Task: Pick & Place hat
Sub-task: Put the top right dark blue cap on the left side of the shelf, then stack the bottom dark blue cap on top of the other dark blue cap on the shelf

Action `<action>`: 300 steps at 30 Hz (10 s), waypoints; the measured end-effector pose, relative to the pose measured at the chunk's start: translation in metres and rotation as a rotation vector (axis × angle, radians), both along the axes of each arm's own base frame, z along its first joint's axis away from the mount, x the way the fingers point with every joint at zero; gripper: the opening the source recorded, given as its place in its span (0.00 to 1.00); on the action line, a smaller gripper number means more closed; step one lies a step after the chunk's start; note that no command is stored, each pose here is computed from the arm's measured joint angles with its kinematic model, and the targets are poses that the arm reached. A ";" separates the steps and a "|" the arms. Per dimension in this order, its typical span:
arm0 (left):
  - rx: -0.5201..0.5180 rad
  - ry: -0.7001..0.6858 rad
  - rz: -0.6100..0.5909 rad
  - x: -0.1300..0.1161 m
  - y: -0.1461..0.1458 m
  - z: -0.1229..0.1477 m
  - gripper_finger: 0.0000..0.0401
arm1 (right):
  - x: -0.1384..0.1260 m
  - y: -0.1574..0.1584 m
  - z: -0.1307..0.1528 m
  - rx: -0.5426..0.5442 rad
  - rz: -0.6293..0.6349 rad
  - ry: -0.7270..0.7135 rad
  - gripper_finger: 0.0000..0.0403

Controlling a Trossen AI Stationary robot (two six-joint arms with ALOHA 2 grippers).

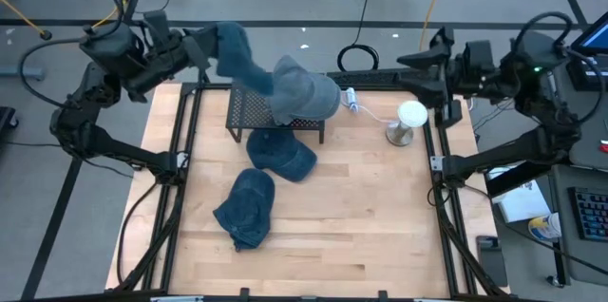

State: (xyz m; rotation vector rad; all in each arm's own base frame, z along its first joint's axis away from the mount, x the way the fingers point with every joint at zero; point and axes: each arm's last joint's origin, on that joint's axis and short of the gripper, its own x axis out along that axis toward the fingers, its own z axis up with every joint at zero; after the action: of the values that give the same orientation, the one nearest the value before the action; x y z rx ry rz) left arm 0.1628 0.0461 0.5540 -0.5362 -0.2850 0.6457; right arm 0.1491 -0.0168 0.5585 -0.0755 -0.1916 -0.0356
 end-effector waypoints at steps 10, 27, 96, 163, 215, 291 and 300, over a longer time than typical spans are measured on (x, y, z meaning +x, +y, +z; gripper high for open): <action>-0.097 -0.050 0.357 -0.003 0.008 -0.004 0.00 | -0.001 0.000 -0.006 -0.060 -0.011 0.070 0.47; -0.105 0.215 0.709 0.028 0.031 -0.039 0.00 | 0.008 -0.001 -0.011 0.016 0.001 0.103 0.46; -1.014 -0.033 0.866 0.131 0.107 -0.175 0.00 | 0.042 -0.003 -0.062 -0.018 0.071 0.384 0.42; 0.013 1.443 -0.156 0.080 -0.018 -0.137 0.39 | 0.057 -0.002 -0.057 0.016 0.161 0.272 0.43; -0.527 1.248 -0.139 0.086 0.125 -0.173 0.35 | 0.074 -0.003 -0.061 0.052 0.175 0.278 0.43; -0.680 1.015 0.025 0.111 0.095 -0.137 0.50 | 0.068 -0.002 -0.060 -0.091 0.173 0.277 0.43; -0.627 1.038 -0.221 0.121 0.047 -0.120 0.46 | 0.068 -0.002 -0.060 -0.090 0.174 0.277 0.43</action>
State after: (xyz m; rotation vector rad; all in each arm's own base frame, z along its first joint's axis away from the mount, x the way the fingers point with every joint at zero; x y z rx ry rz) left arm 0.2833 0.0936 0.4338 -0.7391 0.9713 0.7143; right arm 0.2166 -0.0185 0.4983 -0.1517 0.0773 0.1562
